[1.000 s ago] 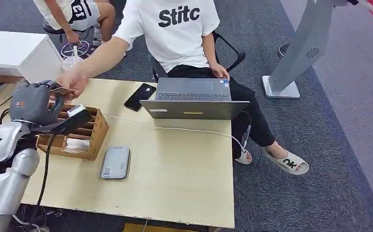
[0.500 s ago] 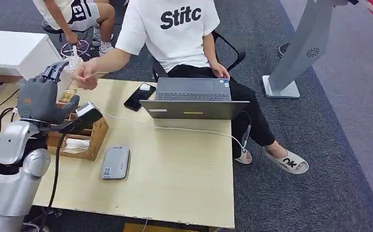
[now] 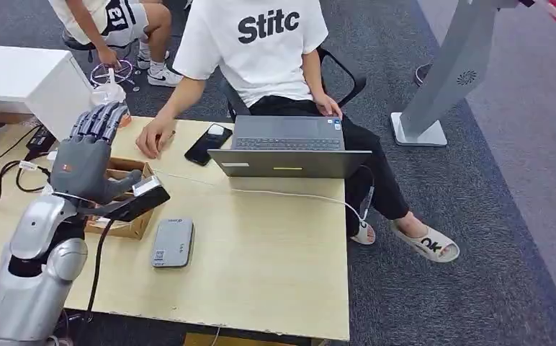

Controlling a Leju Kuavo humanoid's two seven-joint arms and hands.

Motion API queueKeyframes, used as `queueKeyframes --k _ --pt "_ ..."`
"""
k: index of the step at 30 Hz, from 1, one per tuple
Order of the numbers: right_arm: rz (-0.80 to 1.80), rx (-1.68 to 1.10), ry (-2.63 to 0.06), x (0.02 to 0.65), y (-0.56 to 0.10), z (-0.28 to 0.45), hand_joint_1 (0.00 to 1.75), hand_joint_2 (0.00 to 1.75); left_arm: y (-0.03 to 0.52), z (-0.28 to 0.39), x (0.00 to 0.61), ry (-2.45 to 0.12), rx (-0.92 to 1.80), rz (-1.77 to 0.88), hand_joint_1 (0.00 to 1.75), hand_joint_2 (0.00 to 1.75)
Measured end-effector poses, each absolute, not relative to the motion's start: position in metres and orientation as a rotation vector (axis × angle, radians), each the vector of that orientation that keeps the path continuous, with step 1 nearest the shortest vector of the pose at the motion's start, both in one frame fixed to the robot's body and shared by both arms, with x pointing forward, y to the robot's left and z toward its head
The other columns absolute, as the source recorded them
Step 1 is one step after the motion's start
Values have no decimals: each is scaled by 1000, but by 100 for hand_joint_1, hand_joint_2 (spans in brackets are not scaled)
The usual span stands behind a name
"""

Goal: Pass the card to the sensor for recognition and then transmit it.

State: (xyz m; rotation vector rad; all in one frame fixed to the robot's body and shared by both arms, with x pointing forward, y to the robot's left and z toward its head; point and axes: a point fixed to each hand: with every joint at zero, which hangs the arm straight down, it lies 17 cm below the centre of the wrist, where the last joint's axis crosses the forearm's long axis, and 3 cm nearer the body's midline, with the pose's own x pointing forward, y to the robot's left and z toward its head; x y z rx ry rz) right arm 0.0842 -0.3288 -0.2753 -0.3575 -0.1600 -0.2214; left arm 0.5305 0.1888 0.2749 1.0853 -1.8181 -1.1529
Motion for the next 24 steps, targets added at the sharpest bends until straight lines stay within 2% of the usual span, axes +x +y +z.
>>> queueKeyframes --k 6,12,20,24 --pt "-224 -358 -161 84 -329 -275 0 175 187 274 529 -1822 1079 -1155 0 175" --pt "-240 -359 -159 82 -330 -276 0 175 180 232 513 -1758 829 -1268 0 175" --pt "-244 -361 -164 81 -331 -275 0 175 209 185 479 -1642 587 -1352 0 175" --pt "-236 -362 -164 81 -331 -276 0 175 233 158 463 -1561 563 -1390 0 175"
